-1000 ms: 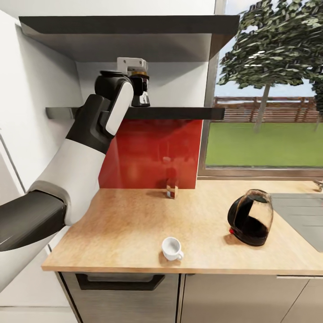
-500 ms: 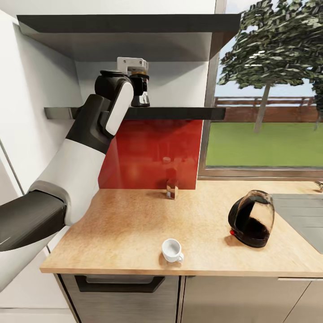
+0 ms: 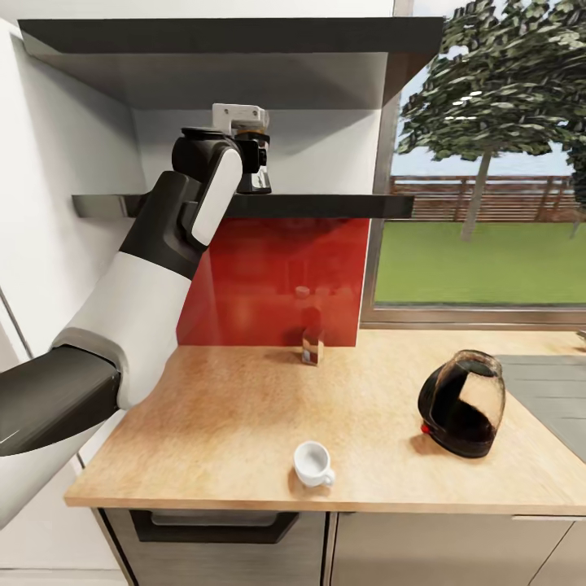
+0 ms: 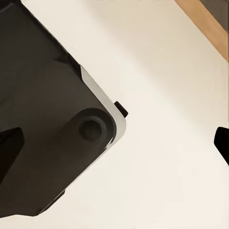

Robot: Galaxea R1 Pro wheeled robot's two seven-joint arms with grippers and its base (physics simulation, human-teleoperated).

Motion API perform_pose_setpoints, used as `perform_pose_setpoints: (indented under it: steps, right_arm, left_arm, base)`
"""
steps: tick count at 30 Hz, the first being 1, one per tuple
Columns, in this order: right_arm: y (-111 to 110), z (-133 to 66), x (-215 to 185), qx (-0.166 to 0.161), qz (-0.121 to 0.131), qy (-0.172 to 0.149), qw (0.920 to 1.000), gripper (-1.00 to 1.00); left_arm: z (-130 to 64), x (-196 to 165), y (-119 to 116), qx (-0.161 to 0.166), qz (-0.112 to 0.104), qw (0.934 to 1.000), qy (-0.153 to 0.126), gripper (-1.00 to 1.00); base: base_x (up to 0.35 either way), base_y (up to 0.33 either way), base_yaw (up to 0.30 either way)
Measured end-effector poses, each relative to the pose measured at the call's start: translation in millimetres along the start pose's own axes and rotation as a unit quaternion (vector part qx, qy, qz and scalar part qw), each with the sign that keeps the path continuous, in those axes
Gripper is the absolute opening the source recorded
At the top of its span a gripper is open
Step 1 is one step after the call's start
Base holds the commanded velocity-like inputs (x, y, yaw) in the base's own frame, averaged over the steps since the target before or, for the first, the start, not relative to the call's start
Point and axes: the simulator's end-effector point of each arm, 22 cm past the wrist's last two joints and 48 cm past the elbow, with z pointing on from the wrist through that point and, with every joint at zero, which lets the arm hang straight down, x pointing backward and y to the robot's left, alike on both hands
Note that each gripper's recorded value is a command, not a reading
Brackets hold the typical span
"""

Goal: Set up a coffee station on the kitchen countertop: keep the coffee maker on the countertop, move the bottle of coffee from the kitchen shelf to the counter next to the coffee maker, place a paper coffee filter on top of the coffee maker, put the saucer next to the coffee maker with the coffee cup on the saucer, and place the electric kettle next to the coffee maker.

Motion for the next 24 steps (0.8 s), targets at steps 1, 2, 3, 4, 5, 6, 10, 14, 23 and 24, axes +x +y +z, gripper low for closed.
perform_pose_setpoints:
  steps: [1,2,3,4,5,6,10,14,23,24]
  right_arm:
    - [0.1,0.0,0.1,0.0,0.0,0.0,1.0,1.0]
    - [0.1,0.0,0.1,0.0,0.0,0.0,1.0,1.0]
    - [0.1,0.0,0.1,0.0,0.0,0.0,1.0,1.0]
    - [0.2,0.0,0.1,0.0,0.0,0.0,1.0,1.0]
    - [0.1,0.0,0.1,0.0,0.0,0.0,1.0,1.0]
    - [0.2,0.0,0.2,0.0,0.0,0.0,1.0,1.0]
    - [-0.1,0.0,0.0,0.0,0.0,0.0,1.0,1.0]
    - [0.1,0.0,0.1,0.0,0.0,0.0,1.0,1.0]
    - [0.0,0.1,0.1,0.0,0.0,0.0,1.0,1.0]
    - [0.0,0.1,0.1,0.0,0.0,0.0,1.0,1.0]
  left_arm:
    - [0.1,0.1,0.0,0.0,0.0,1.0,0.0,1.0]
    - [0.1,0.1,0.0,0.0,0.0,1.0,0.0,1.0]
    - [0.1,0.1,0.0,0.0,0.0,1.0,0.0,1.0]
    - [0.1,0.1,0.0,0.0,0.0,1.0,0.0,1.0]
    - [0.0,0.0,0.0,0.0,0.0,1.0,0.0,1.0]
    - [-0.1,-0.1,0.0,0.0,0.0,1.0,0.0,1.0]
    - [-0.7,-1.5,-0.3,0.0,0.0,1.0,-0.002,1.0]
    - [-1.3,-2.4,-1.0,0.001,0.0,1.0,-0.003,1.0]
    - [-1.2,-1.0,-2.4,0.002,0.005,1.0,-0.002,1.0]
    - [-1.2,-0.9,-2.4,0.001,0.005,1.0,-0.001,1.0]
  base:
    - [0.062,0.0,0.0]
    - [0.052,0.0,0.0]
    - [0.075,0.0,0.0]
    - [0.115,0.0,0.0]
    - [0.158,0.0,0.0]
    - [0.191,0.0,0.0]
    - [0.122,0.0,0.0]
    - [0.026,0.0,0.0]
    - [0.005,0.0,0.0]
    - [0.0,0.0,0.0]
